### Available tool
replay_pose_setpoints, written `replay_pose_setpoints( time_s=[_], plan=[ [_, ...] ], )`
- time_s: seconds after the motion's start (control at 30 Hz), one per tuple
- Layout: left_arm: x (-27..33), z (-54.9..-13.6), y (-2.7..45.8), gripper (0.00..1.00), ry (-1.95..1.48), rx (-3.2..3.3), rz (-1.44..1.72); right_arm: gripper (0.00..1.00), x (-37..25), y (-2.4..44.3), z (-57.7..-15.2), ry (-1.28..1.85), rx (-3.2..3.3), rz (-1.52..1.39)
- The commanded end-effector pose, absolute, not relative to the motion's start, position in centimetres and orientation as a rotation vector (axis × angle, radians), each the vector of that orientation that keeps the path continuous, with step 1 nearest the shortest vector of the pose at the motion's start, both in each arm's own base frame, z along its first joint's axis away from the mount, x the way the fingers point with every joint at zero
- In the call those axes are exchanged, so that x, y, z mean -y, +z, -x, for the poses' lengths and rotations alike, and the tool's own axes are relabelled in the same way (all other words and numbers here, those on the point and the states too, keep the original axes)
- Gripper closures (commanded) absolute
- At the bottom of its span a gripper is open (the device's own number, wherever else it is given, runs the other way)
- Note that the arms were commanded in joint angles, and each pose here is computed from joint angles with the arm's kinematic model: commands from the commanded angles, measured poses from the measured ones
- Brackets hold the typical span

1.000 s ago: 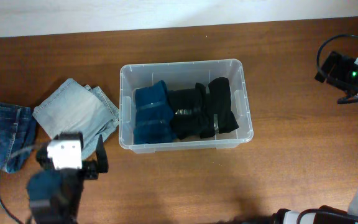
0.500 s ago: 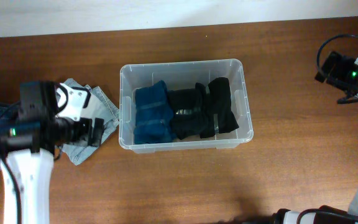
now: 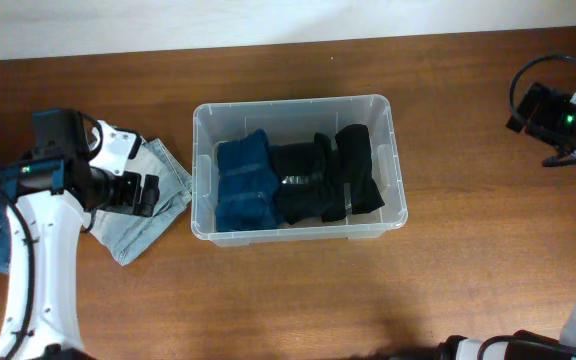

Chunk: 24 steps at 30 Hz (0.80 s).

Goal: Pack container
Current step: 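Move the left gripper over the folded light-blue denim, then grasp the edge of the light-blue denim with the left gripper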

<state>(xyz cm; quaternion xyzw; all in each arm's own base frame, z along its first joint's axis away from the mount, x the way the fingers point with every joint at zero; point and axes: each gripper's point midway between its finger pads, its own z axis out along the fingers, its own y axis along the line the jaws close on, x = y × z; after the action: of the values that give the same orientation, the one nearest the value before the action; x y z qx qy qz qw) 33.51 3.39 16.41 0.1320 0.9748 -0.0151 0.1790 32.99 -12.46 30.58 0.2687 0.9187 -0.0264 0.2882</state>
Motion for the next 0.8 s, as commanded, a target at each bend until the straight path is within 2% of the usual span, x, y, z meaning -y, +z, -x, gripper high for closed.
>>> replay_pose_setpoints(
  time_s=[0.0,0.33,0.77],
  plan=[
    [-4.1,-34.4,16.2,0.01,0.027,-2.728,-0.559,0.01,12.8,30.6,-32.9,-0.082,-2.447,-0.731],
    [-5.0,-34.4,13.6,0.01,0.085,-2.779,-0.754,0.01,12.8,30.6,-33.0,-0.082,-2.447,-0.731],
    [-4.5,-34.5,9.5,0.01,0.005,-2.878,-0.826,0.01,12.8,30.6,-32.9,-0.082,-2.447,-0.731]
  ],
)
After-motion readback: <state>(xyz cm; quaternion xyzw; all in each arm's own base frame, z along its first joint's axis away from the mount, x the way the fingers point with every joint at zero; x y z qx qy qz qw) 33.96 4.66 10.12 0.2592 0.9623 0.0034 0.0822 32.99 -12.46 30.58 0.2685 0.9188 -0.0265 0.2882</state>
